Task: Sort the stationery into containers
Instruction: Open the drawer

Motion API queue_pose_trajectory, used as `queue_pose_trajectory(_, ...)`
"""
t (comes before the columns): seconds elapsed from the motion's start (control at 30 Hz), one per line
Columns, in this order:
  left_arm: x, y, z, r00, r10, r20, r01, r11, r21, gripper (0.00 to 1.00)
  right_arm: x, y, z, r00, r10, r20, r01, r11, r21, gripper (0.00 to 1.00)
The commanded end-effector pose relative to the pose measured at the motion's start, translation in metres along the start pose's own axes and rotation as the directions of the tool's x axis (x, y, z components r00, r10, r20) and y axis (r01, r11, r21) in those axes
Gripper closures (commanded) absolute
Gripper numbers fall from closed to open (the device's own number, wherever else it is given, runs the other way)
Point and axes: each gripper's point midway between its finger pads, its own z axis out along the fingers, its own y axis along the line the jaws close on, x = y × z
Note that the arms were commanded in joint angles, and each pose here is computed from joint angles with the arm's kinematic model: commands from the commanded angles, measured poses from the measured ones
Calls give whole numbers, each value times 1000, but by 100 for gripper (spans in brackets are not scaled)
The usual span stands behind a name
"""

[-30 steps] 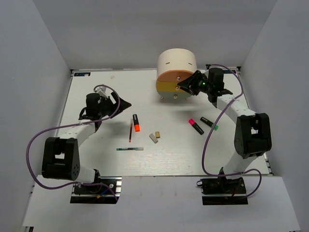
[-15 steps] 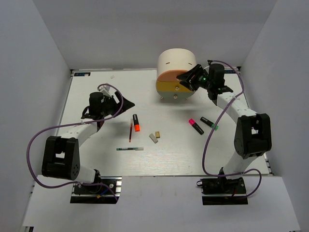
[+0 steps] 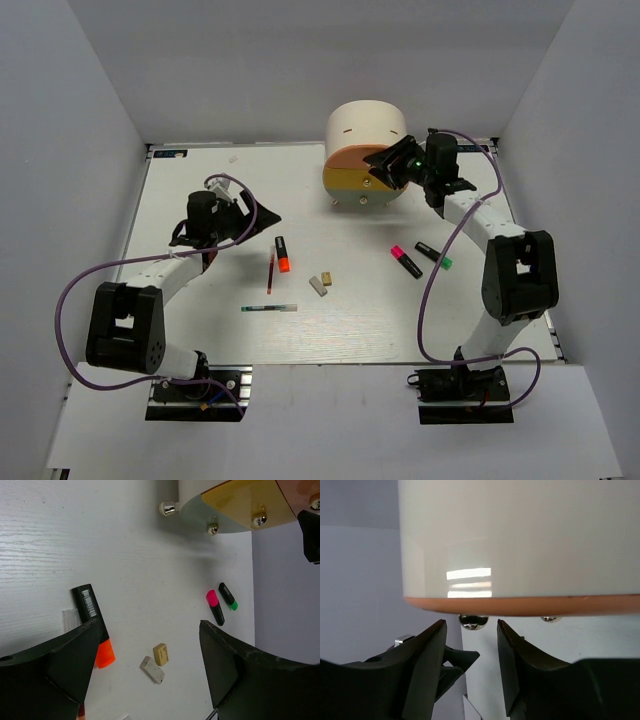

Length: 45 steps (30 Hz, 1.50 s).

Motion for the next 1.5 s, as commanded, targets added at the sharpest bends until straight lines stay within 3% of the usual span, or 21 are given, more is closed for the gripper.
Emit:
queue_pose_trajectory(0.0, -14, -16, -6, 999, 32, 36, -33, 999, 22, 11, -14, 8, 8, 999, -3, 54, 4, 1000, -22, 49)
queue_pose_trajectory(0.37, -14, -20, -6, 998, 39, 42, -40, 999, 25, 11, -24, 6, 12, 993, -16, 116, 19, 999, -28, 51)
queue_pose_trajectory(0.6, -12, -17, -4, 999, 36, 35, -36, 999, 20, 11, -28, 6, 12, 992, -19, 124, 23, 999, -34, 70)
queue_pose_trajectory(0.73, -9, -20, -4, 999, 39, 29, -40, 999, 26, 11, -23, 3, 12, 993, -17, 115, 22, 999, -35, 98)
queue_pose_trajectory(0.77, -9, -20, -4, 999, 39, 29, -40, 999, 26, 11, -24, 4, 12, 993, -20, 119, 25, 999, -37, 100)
queue_pose_trajectory(1.13, -14, -24, -5, 997, 60, 48, -62, 997, 42, 11, -16, -6, -21, 995, -32, 93, 35, 999, -35, 100)
queue_pose_trajectory(1.47, 0, -23, 9, 997, 70, -17, -69, 997, 37, 11, 2, -12, -47, 997, -65, 49, 68, 996, -49, 100)
